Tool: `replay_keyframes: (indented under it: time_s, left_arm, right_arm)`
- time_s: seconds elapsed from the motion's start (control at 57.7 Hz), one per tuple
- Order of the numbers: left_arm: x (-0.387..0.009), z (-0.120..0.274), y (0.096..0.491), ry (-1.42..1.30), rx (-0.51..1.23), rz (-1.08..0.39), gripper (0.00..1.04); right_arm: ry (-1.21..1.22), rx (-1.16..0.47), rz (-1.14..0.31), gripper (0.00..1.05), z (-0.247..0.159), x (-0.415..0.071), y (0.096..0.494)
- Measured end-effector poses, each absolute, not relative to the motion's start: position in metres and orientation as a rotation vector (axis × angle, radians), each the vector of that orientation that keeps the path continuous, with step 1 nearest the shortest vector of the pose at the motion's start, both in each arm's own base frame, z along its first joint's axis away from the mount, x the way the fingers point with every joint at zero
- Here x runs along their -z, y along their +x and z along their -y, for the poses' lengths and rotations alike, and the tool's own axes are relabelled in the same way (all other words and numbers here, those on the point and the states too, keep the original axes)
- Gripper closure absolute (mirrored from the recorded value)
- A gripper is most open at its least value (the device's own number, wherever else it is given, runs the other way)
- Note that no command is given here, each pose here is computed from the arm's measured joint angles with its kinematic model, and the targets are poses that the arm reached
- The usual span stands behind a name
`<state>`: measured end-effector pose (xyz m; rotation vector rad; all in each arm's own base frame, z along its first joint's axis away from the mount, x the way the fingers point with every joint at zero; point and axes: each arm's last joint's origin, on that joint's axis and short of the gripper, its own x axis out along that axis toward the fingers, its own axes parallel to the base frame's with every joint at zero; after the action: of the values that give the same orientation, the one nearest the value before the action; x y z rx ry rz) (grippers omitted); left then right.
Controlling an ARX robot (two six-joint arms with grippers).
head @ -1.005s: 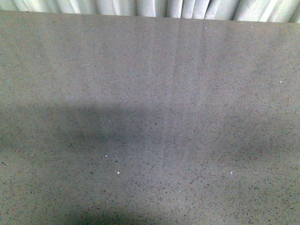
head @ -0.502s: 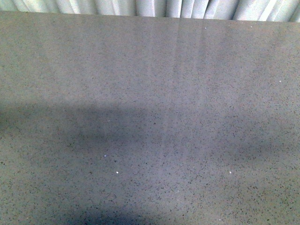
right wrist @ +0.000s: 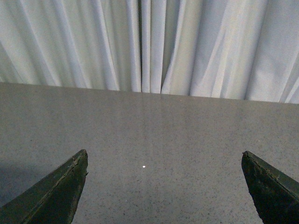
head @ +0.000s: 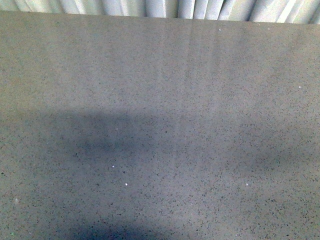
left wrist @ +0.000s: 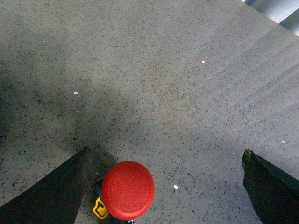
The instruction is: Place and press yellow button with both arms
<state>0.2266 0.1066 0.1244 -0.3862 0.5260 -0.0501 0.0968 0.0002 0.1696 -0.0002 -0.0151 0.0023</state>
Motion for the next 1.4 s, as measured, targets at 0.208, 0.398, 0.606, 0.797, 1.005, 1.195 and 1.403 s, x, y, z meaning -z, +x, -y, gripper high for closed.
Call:
replay_keyframes:
  time_s: [0.208,0.398,0.606,0.797,1.005,1.195,1.403]
  left_arm:
    - [-0.124,-0.124,0.233,-0.404,-0.01,-0.505,0.09]
    - [-0.133,-0.14,0.236,-0.409,-0.05,-0.462,0.09]
    - [-0.126,-0.161,0.239,-0.339,-0.146,-0.473,0.09]
    - [-0.114,-0.176,0.234,-0.31,-0.212,-0.494,0.09]
    - [-0.107,-0.183,0.233,-0.275,-0.249,-0.493,0.09]
    - [-0.098,-0.185,0.234,-0.241,-0.29,-0.512,0.09]
    - [-0.088,-0.188,0.233,-0.213,-0.308,-0.535,0.09]
  right_arm:
    - [0.0,-0.002,0.015,0.09,0.0,-0.17,0.097]
    - [0.0,-0.002,0.015,0.09,0.0,-0.17,0.097]
    - [0.0,-0.002,0.015,0.09,0.0,-0.17,0.097]
    - [0.0,-0.003,0.015,0.09,0.0,-0.17,0.097]
    - [0.0,-0.002,0.015,0.09,0.0,-0.17,0.097]
    - [0.0,-0.002,0.015,0.09,0.0,-0.17,0.097]
    - [0.0,-0.002,0.015,0.09,0.0,-0.17,0.097]
